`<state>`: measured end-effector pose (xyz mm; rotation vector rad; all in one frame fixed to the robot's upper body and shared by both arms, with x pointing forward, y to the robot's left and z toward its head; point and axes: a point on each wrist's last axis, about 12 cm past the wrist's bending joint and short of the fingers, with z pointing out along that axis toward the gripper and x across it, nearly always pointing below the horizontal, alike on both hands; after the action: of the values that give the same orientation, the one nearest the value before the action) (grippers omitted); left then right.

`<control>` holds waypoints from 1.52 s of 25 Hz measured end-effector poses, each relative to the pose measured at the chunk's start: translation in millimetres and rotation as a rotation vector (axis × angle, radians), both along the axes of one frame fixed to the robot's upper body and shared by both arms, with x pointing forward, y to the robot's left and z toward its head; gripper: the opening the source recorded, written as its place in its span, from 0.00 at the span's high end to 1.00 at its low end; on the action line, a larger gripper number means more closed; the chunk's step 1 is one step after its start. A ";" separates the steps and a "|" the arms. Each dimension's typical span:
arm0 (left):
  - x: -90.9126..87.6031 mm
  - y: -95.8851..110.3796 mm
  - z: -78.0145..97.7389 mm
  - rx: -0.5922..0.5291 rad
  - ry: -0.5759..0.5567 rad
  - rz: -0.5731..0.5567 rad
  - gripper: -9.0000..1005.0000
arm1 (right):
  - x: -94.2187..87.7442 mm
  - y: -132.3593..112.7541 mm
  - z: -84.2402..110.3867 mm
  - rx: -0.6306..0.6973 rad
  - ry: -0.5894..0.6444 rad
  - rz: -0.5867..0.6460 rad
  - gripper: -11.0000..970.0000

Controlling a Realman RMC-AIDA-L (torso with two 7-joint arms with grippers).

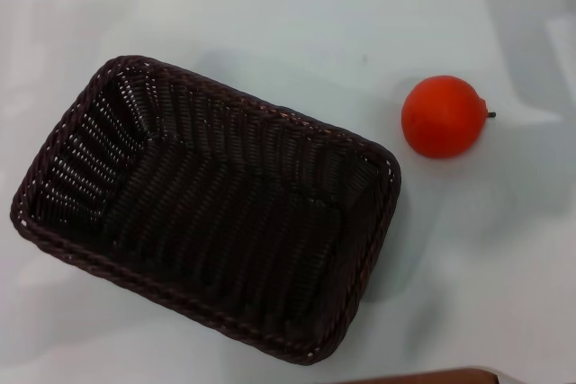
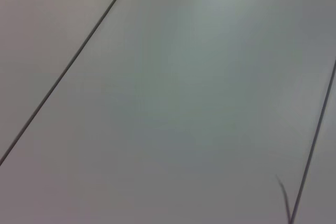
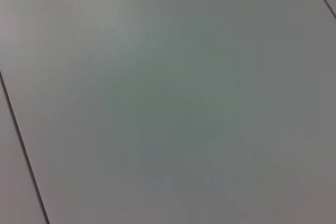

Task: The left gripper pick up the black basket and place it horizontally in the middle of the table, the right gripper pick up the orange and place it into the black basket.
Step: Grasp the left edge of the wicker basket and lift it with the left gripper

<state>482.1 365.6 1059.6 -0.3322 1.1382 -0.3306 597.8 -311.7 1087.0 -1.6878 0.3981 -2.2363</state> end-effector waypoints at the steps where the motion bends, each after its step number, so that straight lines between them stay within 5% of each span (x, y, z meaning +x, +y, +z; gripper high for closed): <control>1: 0.3 0.0 0.2 0.000 -0.001 -0.001 0.19 | 0.2 0.0 0.2 0.000 0.000 0.000 0.06; 9: 1.7 -0.6 0.9 -0.008 -0.001 -0.015 0.19 | 1.3 0.3 1.0 0.000 -0.001 0.001 0.06; 14: 6.7 12.5 14.6 -0.042 0.015 -0.202 0.19 | 1.7 0.5 1.3 -0.001 -0.002 0.001 0.06; 15: 12.4 22.3 30.9 -0.023 0.039 -0.357 0.19 | 1.7 0.5 1.4 -0.001 -0.002 0.002 0.06; 17: 15.7 26.3 40.0 -0.004 0.060 -0.435 0.19 | 1.8 0.4 1.6 -0.001 -0.003 0.001 0.06; 24: 39.8 29.7 95.6 0.151 0.462 -0.929 0.19 | 1.9 0.4 1.9 -0.001 -0.004 0.002 0.06; 29: 46.2 9.9 110.3 0.295 0.743 -1.002 0.19 | 2.3 -0.4 1.2 -0.001 0.004 -0.001 0.06; 38: 51.8 -19.8 126.3 0.428 0.971 -1.015 0.19 | 2.1 -2.8 1.0 0.008 0.005 -0.015 0.06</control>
<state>533.8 345.7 1185.9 0.5816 2.2521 -0.8374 599.9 -314.5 1088.0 -1.6921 0.4214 -2.2392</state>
